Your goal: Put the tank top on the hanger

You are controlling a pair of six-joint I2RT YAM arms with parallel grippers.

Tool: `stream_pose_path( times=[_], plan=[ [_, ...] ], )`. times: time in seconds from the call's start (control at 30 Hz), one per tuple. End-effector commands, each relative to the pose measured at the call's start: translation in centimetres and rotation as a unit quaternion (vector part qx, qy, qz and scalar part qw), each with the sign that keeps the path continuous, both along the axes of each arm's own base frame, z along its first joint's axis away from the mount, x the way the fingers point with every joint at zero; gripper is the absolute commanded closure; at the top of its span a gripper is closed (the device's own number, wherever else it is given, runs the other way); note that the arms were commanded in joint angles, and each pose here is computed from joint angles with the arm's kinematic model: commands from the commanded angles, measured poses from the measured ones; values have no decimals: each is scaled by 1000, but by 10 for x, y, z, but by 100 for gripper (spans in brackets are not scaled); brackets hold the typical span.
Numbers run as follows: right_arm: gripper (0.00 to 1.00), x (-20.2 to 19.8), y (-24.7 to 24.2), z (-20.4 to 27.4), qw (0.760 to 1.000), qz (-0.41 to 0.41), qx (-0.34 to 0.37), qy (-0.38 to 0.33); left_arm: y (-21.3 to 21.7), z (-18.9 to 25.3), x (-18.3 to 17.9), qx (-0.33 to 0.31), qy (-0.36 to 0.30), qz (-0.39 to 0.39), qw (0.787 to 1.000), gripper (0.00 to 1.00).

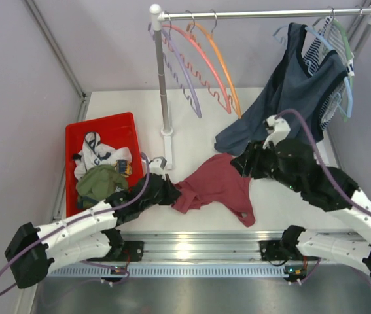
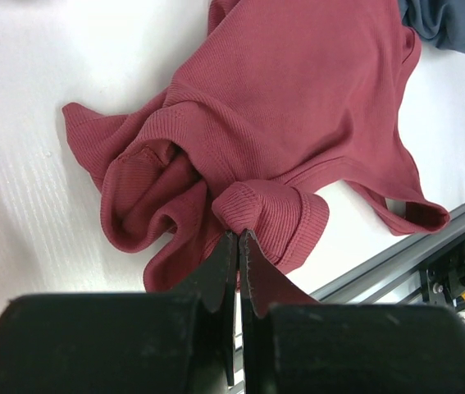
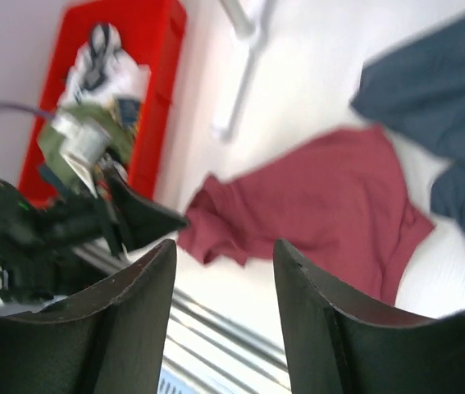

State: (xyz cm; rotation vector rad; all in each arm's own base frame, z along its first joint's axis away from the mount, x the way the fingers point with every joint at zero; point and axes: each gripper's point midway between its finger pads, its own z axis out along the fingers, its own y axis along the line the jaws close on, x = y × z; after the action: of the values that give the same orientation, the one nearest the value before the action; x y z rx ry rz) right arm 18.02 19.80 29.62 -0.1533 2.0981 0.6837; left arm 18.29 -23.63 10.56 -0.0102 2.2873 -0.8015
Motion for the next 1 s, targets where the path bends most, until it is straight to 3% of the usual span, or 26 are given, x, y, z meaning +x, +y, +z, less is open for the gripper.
stream_pose_path(
  times=[0.0,0.13,0.43,0.67,0.97],
  plan=[
    [49,20,-12,52,996,-21,-41,-75,-11,12,7,-22,-18,-4,1000,100],
    [48,59,-20,135,984,-48,-44,-165,-12,7,4,-18,-8,-11,1000,100],
    [43,155,2,229,966,-17,-18,-258,-14,10,1,-15,-9,-26,999,100],
    [41,195,21,247,957,-11,-9,-291,-17,14,1,-7,-11,-39,999,100],
    [43,230,37,215,962,-3,-41,-271,-17,15,0,-9,-13,-41,999,100]
  ],
)
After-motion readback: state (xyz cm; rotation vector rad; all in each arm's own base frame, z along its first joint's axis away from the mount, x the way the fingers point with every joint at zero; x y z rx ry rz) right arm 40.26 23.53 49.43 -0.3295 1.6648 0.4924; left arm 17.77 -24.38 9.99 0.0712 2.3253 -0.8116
